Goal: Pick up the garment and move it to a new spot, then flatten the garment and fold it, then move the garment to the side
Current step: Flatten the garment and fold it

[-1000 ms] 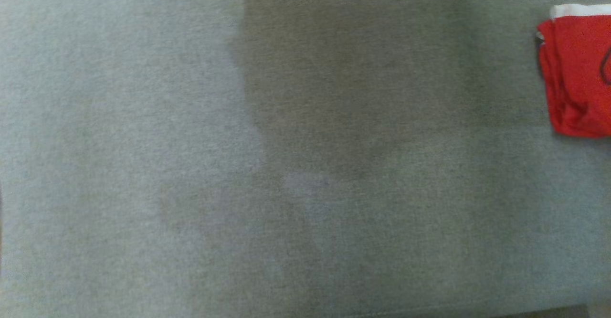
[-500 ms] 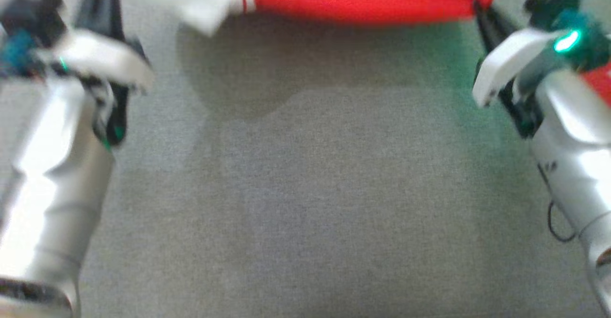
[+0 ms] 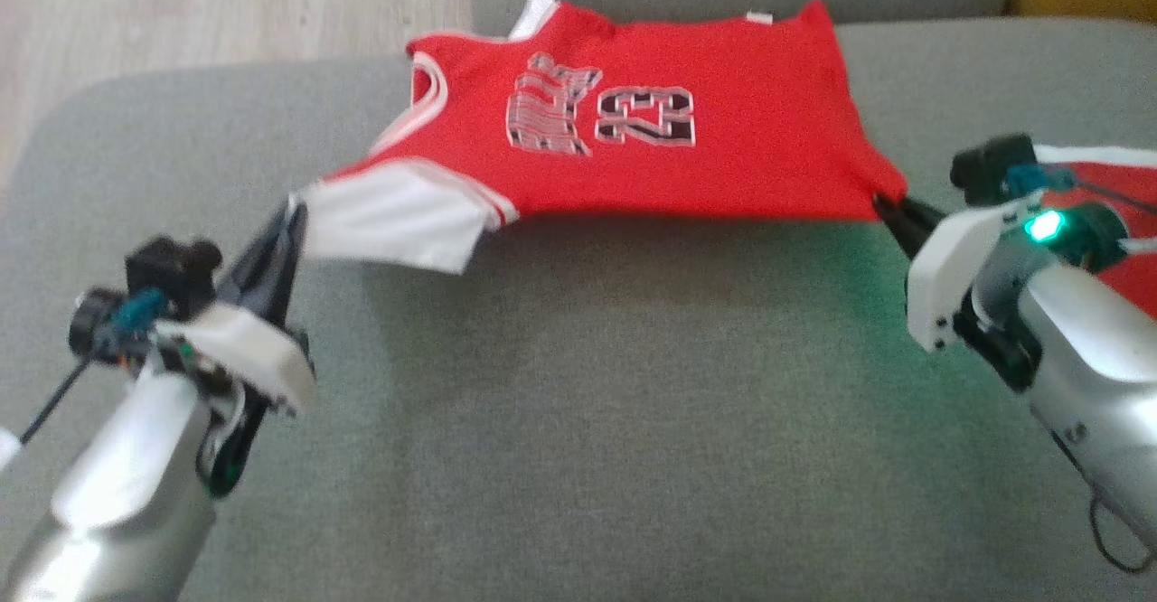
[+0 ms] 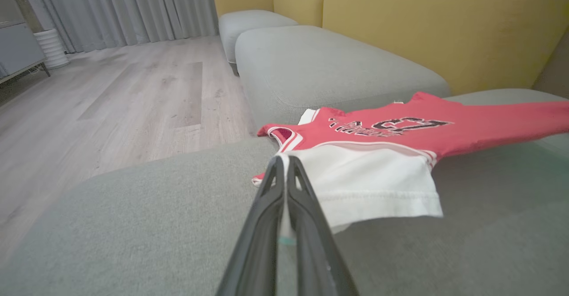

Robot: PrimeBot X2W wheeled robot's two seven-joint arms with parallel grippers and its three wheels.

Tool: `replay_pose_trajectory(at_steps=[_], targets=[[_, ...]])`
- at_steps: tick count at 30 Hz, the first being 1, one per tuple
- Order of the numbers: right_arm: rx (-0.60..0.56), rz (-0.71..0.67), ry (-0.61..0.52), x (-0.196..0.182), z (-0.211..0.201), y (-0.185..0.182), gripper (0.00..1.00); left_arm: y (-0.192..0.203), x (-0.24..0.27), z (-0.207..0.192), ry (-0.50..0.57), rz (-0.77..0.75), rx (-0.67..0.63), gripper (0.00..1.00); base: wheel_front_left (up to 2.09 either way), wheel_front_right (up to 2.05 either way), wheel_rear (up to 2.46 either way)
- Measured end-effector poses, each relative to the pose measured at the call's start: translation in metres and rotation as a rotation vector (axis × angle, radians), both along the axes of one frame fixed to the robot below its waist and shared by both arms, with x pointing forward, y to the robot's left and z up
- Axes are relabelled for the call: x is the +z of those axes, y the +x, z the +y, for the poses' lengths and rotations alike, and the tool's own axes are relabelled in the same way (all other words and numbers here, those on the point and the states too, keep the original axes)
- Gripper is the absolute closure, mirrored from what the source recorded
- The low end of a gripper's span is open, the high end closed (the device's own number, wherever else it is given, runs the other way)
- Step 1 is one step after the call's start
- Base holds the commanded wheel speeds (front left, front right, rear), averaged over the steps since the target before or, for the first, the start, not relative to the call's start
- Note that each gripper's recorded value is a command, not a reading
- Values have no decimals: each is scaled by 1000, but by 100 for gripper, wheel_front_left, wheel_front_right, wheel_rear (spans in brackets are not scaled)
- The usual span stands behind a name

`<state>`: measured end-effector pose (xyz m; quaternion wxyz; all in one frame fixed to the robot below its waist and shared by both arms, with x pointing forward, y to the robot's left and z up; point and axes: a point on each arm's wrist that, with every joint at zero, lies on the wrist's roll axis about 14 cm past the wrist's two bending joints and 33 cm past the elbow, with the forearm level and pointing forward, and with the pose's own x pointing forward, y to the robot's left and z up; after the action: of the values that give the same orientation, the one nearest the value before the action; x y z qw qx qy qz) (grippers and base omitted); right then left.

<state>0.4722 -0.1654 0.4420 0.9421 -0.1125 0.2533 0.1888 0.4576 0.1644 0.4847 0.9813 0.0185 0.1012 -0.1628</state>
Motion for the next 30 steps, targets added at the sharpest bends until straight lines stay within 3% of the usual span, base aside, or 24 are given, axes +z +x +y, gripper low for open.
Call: replay_pose_trajectory(at_steps=[9, 18, 30], targets=[[22, 59, 40, 7, -6, -48, 100, -81, -14, -8, -9, 157, -128, 100, 0, 0, 0], [35, 134, 75, 6, -15, -91, 100, -147, -7, -31, -86, 262, -217, 100, 0, 0, 0], [20, 172, 129, -1, -16, -102, 100, -149, 1, -40, -86, 266, -217, 100, 0, 0, 0]])
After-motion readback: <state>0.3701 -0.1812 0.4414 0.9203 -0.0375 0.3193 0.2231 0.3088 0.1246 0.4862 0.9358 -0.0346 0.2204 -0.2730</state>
